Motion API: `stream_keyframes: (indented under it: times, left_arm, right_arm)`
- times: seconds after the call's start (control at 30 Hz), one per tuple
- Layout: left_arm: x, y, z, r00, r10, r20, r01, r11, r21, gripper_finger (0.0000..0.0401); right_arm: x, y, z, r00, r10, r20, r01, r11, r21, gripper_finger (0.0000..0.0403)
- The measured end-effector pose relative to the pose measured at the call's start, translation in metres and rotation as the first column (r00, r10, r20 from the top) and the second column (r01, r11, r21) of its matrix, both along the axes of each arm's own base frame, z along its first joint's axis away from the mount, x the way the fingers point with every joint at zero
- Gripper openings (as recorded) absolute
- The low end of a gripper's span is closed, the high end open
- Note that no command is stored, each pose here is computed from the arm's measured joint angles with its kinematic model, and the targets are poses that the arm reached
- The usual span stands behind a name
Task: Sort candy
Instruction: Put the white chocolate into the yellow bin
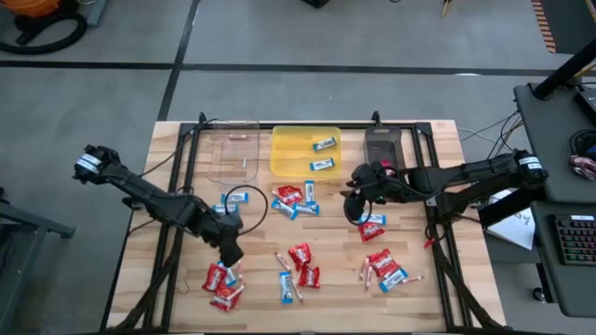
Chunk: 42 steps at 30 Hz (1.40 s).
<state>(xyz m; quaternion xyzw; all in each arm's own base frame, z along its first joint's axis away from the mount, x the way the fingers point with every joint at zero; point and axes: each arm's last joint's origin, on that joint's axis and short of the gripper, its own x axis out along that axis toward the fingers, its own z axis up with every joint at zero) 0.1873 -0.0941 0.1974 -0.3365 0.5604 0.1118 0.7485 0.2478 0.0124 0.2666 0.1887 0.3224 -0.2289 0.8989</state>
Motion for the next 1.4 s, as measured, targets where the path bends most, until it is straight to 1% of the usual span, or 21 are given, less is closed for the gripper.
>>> stream_keyframes:
  times: [0.07, 0.13, 0.23, 0.3, 0.33, 0.43, 0.6, 0.73, 1.03, 1.4]
  left_arm:
    - [-0.002, -0.005, 0.001, 0.999, -0.029, -0.018, 0.028, 0.999, -0.038, 0.0077]
    - [-0.003, -0.009, 0.003, 0.999, -0.036, -0.033, 0.034, 0.996, -0.078, 0.0078]
    - [-0.005, -0.013, 0.004, 0.999, -0.015, -0.052, 0.01, 0.994, -0.11, 0.0084]
    - [-0.007, -0.015, 0.003, 0.997, 0.022, -0.08, -0.031, 0.992, -0.12, 0.0094]
    - [-0.007, -0.015, 0.002, 0.994, 0.039, -0.099, -0.05, 0.992, -0.117, 0.01]
    - [-0.01, -0.015, -0.007, 0.983, 0.089, -0.164, -0.099, 0.994, -0.055, 0.012]
    - [-0.005, -0.02, -0.019, 0.977, 0.087, -0.195, -0.092, 0.996, -0.016, 0.0146]
    - [-0.001, -0.025, -0.028, 0.971, 0.079, -0.225, -0.079, 0.997, 0.008, 0.0158]
    - [0.002, -0.036, -0.042, 0.969, 0.05, -0.242, -0.045, 0.999, 0.026, 0.0154]
    - [0.005, -0.039, -0.057, 0.955, 0.042, -0.294, -0.024, 0.997, 0.067, 0.0148]
  right_arm:
    - [0.0, 0.001, 0.0, 1.0, 0.004, 0.0, -0.004, 1.0, 0.0, 0.0162]
    - [0.0, 0.001, 0.0, 1.0, 0.004, 0.0, -0.004, 1.0, 0.0, 0.0162]
    - [0.0, 0.001, 0.0, 1.0, 0.003, 0.0, -0.003, 1.0, 0.0, 0.0162]
    - [0.0, 0.001, 0.0, 1.0, 0.004, -0.001, -0.004, 1.0, -0.001, 0.0162]
    - [0.0, 0.001, 0.0, 1.0, 0.004, -0.001, -0.004, 1.0, -0.001, 0.0162]
    - [0.0, 0.001, 0.0, 1.0, 0.005, -0.001, -0.005, 1.0, -0.003, 0.0162]
    - [0.0, 0.001, -0.001, 1.0, 0.01, -0.005, -0.01, 1.0, -0.008, 0.0162]
    - [0.0, 0.001, -0.001, 1.0, 0.01, -0.005, -0.01, 1.0, -0.008, 0.0162]
    - [0.0, 0.001, -0.001, 1.0, 0.002, -0.002, -0.002, 1.0, 0.001, 0.0162]
    - [0.0, 0.001, -0.001, 1.0, -0.01, 0.003, 0.01, 1.0, 0.013, 0.0162]
